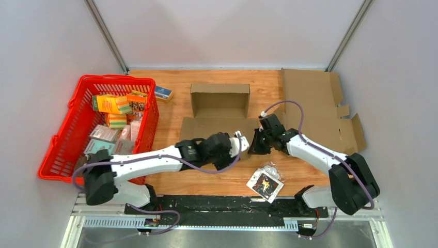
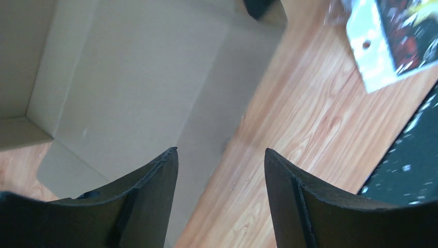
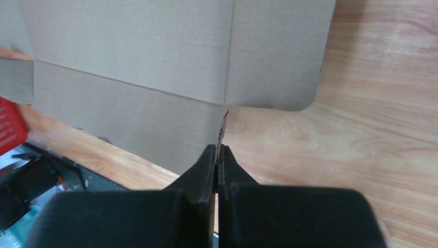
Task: Fold the paper box
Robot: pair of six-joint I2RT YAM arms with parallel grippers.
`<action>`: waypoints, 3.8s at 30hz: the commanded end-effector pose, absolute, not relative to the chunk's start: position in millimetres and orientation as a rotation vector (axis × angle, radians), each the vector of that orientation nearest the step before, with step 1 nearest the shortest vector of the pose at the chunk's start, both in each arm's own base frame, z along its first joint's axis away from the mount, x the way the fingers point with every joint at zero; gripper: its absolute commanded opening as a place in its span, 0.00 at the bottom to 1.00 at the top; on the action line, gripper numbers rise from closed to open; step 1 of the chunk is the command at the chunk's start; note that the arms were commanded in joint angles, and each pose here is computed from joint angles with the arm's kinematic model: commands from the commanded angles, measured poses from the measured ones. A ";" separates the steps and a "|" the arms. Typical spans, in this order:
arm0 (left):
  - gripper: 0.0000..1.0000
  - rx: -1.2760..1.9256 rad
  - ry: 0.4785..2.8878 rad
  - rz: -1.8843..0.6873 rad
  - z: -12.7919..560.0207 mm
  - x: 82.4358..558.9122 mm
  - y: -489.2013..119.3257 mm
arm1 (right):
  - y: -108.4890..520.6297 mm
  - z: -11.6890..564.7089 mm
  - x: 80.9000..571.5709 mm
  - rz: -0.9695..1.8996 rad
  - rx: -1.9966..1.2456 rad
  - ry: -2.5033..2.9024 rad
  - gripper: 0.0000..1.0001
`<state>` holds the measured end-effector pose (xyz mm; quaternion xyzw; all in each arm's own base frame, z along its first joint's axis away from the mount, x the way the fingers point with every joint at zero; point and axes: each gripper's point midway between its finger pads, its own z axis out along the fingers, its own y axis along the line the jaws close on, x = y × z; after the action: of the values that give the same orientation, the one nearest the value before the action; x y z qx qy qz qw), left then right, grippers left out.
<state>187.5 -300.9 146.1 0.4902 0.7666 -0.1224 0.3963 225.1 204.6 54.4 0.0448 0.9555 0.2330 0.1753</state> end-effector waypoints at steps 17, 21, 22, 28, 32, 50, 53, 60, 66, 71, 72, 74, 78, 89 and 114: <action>0.09 1.563 1.782 0.237 108.9 211.9 -329.1 | 190.8 171.6 227.0 0.731 -0.100 2.494 0.25; 0.00 1.393 1.816 0.165 153.0 213.6 -330.0 | 153.6 217.9 244.5 0.498 -0.049 2.333 0.87; 0.00 1.326 1.821 0.163 169.8 216.1 -326.9 | 135.2 227.0 253.5 0.385 0.004 2.275 1.00; 0.00 0.832 2.042 -0.004 251.5 229.6 -309.9 | 62.6 282.8 259.1 0.096 0.217 1.994 1.00; 0.00 0.360 2.208 -0.275 288.6 241.3 -294.3 | 73.2 274.8 252.6 0.134 0.068 2.013 1.00; 0.00 -1.211 2.231 -0.815 288.5 322.1 -249.5 | 263.7 245.9 169.0 0.642 -0.581 1.825 1.00; 0.00 -1.276 2.157 -0.756 294.8 324.5 -231.4 | 251.6 232.3 177.3 0.566 -0.496 1.861 1.00; 0.00 -1.348 2.085 -0.680 295.7 319.6 -209.5 | 222.0 234.4 205.8 0.408 -0.219 1.834 0.98; 0.11 -1.355 2.055 -0.715 295.9 320.8 -207.0 | 220.8 224.8 239.7 0.284 -0.220 1.777 0.48; 0.75 -1.210 1.995 -0.725 315.7 324.9 -191.8 | 216.5 214.5 253.2 0.339 -0.289 1.741 0.13; 0.77 -1.169 1.986 -0.722 318.4 326.3 -187.8 | 216.6 219.7 256.7 0.361 -0.288 1.717 0.09; 0.77 -0.990 1.966 -0.711 327.5 324.0 -179.2 | 216.7 222.5 265.3 0.406 -0.351 1.707 0.05; 0.78 -0.602 1.910 -0.646 343.0 313.4 -162.4 | 214.0 233.7 293.5 0.407 -0.375 1.700 0.00; 0.71 0.233 2.017 -0.439 252.3 254.0 -152.3 | 230.8 246.3 350.4 0.537 -0.664 1.641 0.00; 0.59 0.369 2.050 0.148 292.1 336.2 -117.2 | 220.3 238.4 372.1 0.600 -0.693 1.729 0.00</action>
<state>326.2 -118.9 297.2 0.1279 0.8432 0.0344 0.5210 365.8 217.4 209.8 -0.2980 0.7576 0.2441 0.5269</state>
